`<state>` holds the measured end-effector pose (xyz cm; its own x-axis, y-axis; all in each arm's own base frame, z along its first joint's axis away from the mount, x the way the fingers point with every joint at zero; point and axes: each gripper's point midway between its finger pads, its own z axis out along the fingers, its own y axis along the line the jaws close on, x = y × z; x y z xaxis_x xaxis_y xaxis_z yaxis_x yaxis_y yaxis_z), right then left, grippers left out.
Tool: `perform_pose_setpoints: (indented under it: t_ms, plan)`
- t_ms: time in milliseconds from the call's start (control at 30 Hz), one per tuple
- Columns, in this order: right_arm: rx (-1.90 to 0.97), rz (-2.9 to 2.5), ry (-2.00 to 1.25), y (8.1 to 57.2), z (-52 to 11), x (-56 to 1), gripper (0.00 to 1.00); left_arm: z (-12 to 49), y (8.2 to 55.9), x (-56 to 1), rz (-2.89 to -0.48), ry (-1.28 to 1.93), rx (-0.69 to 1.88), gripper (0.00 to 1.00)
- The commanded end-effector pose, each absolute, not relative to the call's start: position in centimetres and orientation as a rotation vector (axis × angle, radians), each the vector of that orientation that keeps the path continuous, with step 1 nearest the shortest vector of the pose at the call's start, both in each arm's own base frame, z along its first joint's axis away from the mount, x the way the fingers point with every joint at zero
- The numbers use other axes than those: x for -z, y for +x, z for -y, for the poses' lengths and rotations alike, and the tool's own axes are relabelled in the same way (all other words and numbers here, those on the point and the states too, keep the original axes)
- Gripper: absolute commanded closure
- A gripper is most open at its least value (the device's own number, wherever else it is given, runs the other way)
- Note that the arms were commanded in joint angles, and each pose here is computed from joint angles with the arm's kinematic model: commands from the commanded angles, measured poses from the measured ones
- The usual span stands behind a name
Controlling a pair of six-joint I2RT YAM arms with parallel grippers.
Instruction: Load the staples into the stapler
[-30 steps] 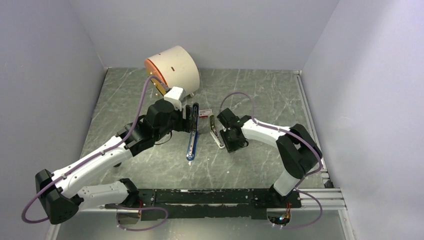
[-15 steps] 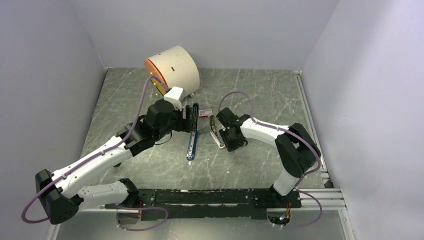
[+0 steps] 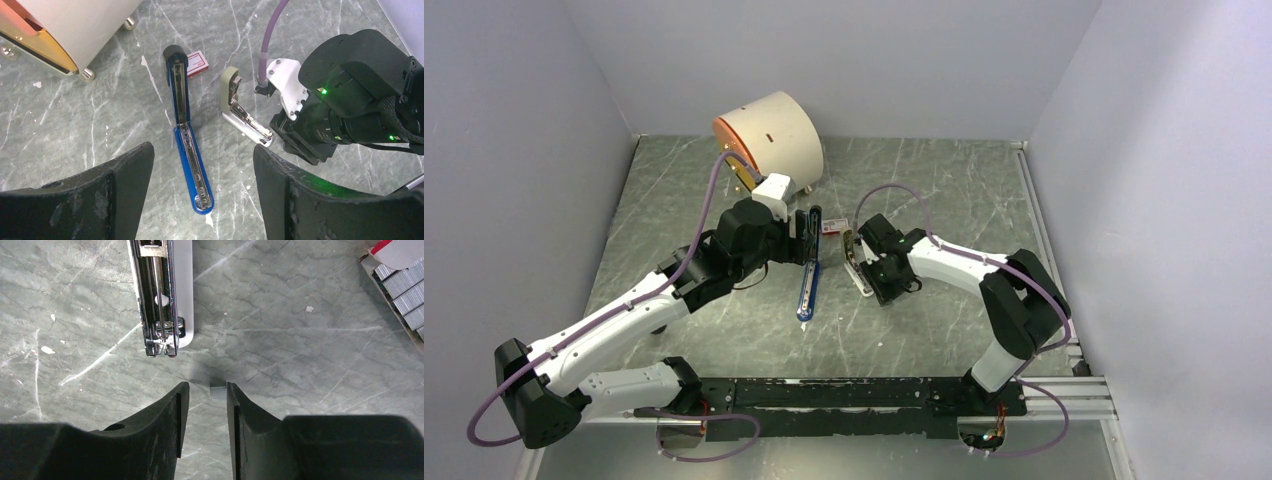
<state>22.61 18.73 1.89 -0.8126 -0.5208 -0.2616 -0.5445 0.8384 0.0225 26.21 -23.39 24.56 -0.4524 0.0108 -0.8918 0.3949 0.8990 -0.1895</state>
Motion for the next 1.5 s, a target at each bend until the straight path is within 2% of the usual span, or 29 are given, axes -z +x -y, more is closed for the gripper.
perform_pose_setpoints:
  t_ms: [0,167,567,900,1167,1467]
  plan:
    - [-0.154,-2.766,-0.874,22.4,-18.9,-2.0,0.62,23.1,26.3,-25.1,-1.984,0.303,0.444,0.22]
    - [-0.132,-2.791,-0.868,22.3,-18.7,-1.5,0.62,23.0,26.3,-25.1,-1.981,0.3,0.442,0.23]
    - [-0.032,-2.804,-0.826,22.9,-17.8,-1.0,0.7,23.0,26.3,-25.1,-1.983,0.298,0.442,0.23]
    - [-0.013,-2.791,-0.817,23.4,-17.7,-1.1,0.68,23.0,26.3,-25.1,-1.982,0.296,0.443,0.23]
    - [-0.058,-2.803,-0.818,22.9,-18.1,-1.0,0.75,23.0,26.2,-25.1,-1.983,0.296,0.444,0.23]
    - [0.006,-2.777,-0.687,24.1,-17.6,-1.8,0.78,23.1,25.8,-25.7,-1.975,0.293,0.475,0.23]
